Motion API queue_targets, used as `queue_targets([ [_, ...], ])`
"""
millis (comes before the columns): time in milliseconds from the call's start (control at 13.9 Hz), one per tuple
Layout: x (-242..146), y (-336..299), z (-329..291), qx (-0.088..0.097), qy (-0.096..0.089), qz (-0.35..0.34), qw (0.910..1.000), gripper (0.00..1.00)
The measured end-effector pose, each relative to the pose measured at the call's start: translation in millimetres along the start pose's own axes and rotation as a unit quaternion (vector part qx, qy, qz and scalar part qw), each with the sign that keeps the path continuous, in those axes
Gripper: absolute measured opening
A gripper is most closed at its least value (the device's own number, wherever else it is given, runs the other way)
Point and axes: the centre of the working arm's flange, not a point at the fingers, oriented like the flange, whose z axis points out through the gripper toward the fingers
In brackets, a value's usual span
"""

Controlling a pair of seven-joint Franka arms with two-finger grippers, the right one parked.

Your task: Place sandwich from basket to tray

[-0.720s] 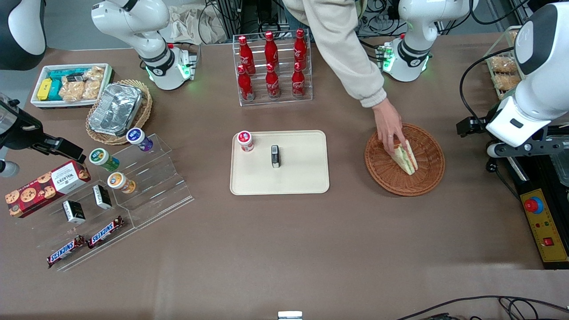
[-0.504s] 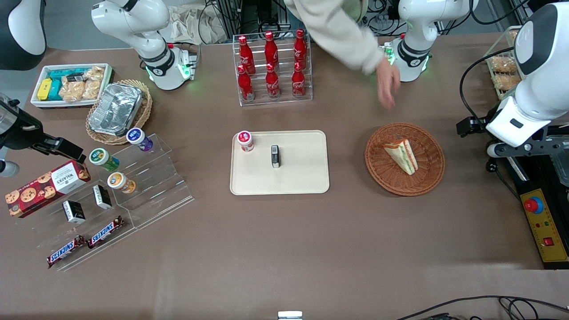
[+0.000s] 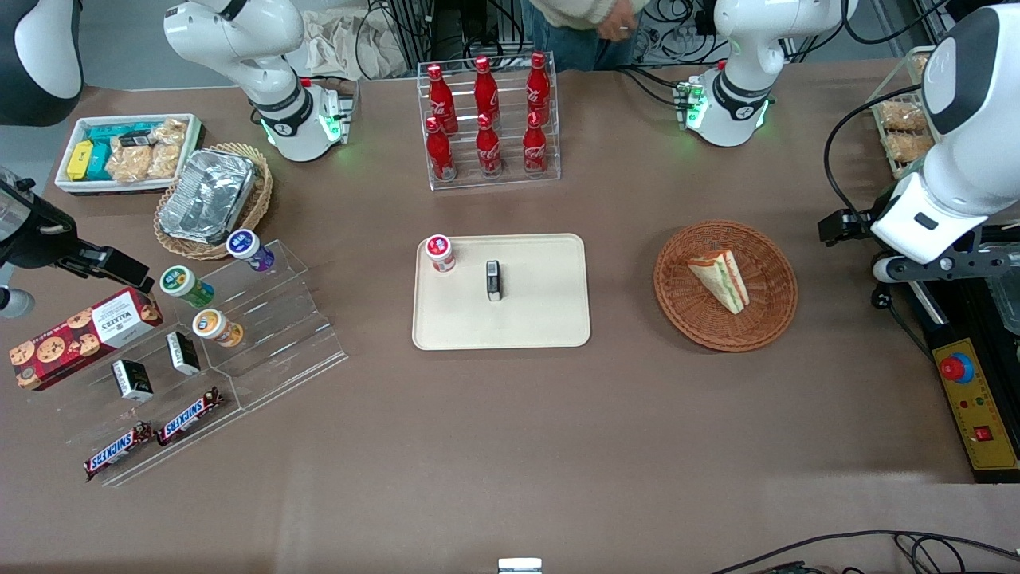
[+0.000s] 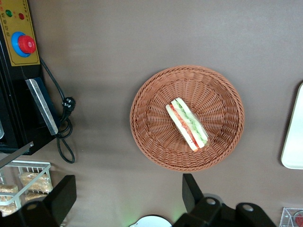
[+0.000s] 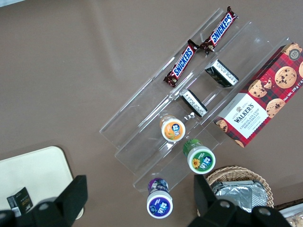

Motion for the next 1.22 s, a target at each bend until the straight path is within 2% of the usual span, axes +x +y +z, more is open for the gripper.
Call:
queue_targets([
  [576, 1.4, 0.6, 26.9, 0.001, -0.012, -0.002, 0.9999, 1.00],
  [864, -13.0, 5.6, 58.8, 0.000, 0.006, -0.001, 1.0000, 1.00],
  [1080, -24.6, 1.7, 68.1, -0.025, 0.006, -0.015, 0.9996, 1.00],
  [1224, -28.0, -5.8, 84.7, -0.029, 0.025, -0.025, 0.9989, 1.00],
])
